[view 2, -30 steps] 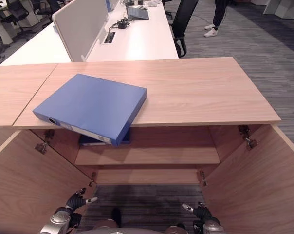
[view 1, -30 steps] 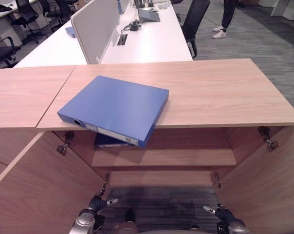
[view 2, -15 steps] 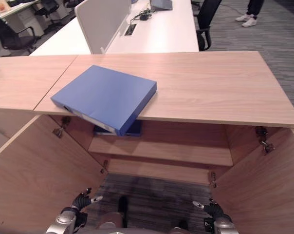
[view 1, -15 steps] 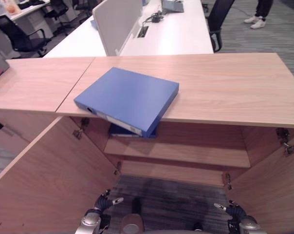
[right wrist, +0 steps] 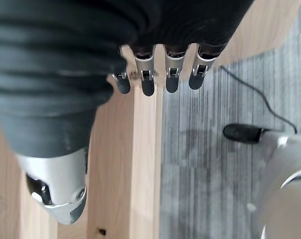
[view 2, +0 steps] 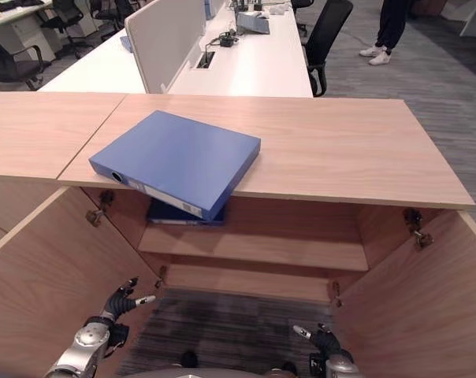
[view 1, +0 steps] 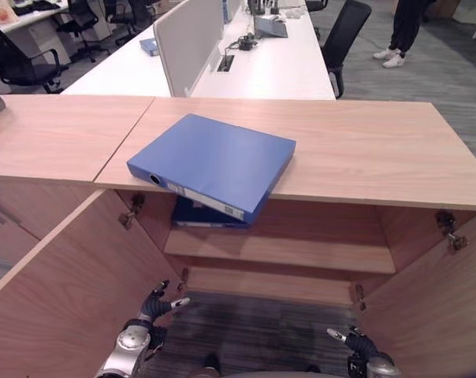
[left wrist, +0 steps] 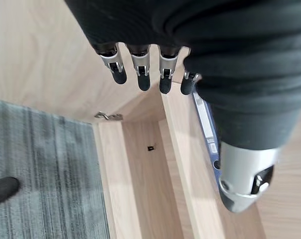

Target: Put the empty folder in the office cabinet

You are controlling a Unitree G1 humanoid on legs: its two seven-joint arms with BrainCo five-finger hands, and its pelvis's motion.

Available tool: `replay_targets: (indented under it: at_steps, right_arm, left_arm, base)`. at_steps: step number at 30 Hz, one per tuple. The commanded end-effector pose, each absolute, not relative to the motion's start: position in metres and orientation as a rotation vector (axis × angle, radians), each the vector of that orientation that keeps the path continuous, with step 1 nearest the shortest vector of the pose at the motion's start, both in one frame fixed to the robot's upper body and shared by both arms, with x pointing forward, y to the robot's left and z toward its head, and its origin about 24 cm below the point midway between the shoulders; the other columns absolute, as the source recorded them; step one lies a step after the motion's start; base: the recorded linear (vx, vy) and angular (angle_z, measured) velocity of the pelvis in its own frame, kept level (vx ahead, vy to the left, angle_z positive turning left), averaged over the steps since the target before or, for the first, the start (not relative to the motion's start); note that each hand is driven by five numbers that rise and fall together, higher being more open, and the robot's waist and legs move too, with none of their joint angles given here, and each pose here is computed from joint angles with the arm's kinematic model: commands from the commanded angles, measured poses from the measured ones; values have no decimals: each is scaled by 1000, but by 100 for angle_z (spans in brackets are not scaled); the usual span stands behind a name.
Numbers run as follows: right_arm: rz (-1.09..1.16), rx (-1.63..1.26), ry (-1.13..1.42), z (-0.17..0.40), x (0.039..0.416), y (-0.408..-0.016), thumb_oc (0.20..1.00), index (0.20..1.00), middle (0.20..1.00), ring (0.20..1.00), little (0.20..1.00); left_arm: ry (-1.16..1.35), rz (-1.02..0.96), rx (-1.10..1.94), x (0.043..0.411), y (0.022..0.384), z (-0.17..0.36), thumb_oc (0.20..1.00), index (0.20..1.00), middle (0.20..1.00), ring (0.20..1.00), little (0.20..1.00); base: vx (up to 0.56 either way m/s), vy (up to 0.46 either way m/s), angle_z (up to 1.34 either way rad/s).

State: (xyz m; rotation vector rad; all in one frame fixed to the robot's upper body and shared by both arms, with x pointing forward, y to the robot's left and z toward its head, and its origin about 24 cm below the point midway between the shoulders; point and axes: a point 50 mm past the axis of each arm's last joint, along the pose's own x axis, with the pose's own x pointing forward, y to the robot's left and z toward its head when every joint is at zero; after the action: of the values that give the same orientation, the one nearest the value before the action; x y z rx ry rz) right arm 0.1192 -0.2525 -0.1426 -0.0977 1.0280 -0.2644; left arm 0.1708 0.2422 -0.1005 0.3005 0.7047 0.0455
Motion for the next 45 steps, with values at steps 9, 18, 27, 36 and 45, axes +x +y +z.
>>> replay_targets:
  at_steps: [9,18,27,36,45]
  right_arm:
    - [-269,-97,925,-130,152,-253,1000,1000,1000,1000,1000]
    - [-346,-49,868,-133,145,-240,1000,1000,1000,1000,1000]
    - [-341,-49,936,-141,125,-242,1000,1000,1000,1000,1000]
    - [-285,-76,950,-142,127,-236,1000,1000,1000,1000,1000]
    - [-247,-103,940,-141,130,-236,1000,1000,1000,1000,1000]
  left_arm:
    - [523,64,387,206,251,-68,1000,1000,1000,1000,1000]
    - [7,348,827,221,282,29,1000,1000,1000,1000,1000]
    - [-350,508,1085,219,287,103,1000,1000,1000,1000,1000]
    - [-650,419,1240,230,260,156,1000,1000,1000,1000,1000]
    - [-771,199,1315,250,234,174,1000,1000,1000,1000,1000]
  base:
    - [-27,135,-8]
    - [0,-21,1]
    - [29,-48,14]
    - [-4,-20,-1]
    - [7,3,-3]
